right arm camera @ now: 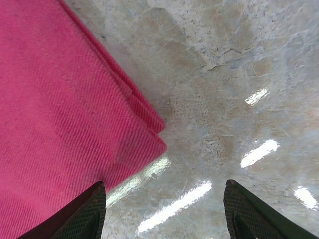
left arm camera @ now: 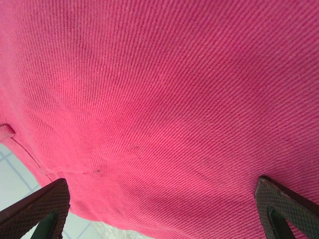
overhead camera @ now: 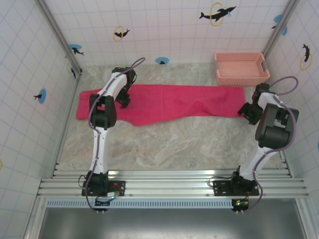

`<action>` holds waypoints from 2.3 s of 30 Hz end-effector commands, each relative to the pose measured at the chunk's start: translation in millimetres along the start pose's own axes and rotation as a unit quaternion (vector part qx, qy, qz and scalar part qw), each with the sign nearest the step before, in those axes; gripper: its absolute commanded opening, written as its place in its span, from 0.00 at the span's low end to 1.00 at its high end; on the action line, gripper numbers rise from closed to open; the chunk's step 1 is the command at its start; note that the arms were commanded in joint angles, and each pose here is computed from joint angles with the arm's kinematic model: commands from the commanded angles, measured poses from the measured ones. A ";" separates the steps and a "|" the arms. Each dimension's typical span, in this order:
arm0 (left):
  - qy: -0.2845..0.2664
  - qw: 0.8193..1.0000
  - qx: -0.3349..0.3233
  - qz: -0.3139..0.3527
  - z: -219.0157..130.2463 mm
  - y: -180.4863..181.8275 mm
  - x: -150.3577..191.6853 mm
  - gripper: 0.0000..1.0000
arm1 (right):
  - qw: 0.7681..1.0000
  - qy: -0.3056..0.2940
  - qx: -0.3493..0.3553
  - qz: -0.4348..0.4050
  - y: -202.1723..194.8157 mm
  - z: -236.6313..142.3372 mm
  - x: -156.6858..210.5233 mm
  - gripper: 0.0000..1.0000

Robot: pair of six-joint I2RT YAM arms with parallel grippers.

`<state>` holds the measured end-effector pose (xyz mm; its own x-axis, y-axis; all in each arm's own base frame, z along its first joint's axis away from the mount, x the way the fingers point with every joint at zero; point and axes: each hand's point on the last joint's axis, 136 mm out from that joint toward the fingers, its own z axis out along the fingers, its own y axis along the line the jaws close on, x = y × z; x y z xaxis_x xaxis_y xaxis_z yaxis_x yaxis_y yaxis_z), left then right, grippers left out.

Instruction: Roll up the long pants

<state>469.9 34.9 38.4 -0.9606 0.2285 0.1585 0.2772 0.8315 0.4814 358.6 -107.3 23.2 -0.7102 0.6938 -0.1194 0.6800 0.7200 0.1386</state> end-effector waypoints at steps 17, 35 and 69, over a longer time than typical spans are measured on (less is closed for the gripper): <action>-0.056 0.993 0.095 -0.045 -66.0 -49.1 -1.4 0.97 | 0.997 -0.043 -0.034 0.049 34.8 25.0 -38.0 0.00; -0.037 0.943 0.309 -0.117 -132.0 -211.5 -25.5 0.98 | 0.983 -0.175 -0.021 -0.043 -11.4 -145.8 -90.8 0.00; 0.033 0.918 0.212 -0.335 0.6 46.1 77.5 0.97 | 0.870 -0.229 -0.282 -0.335 313.7 -286.5 76.8 0.00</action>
<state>403.8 99.5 91.3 -0.9054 -0.4237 -0.0269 -0.4222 0.8918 0.1625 461.6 139.4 323.4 -0.6909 0.1582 -0.7054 -0.1048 0.9435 0.3142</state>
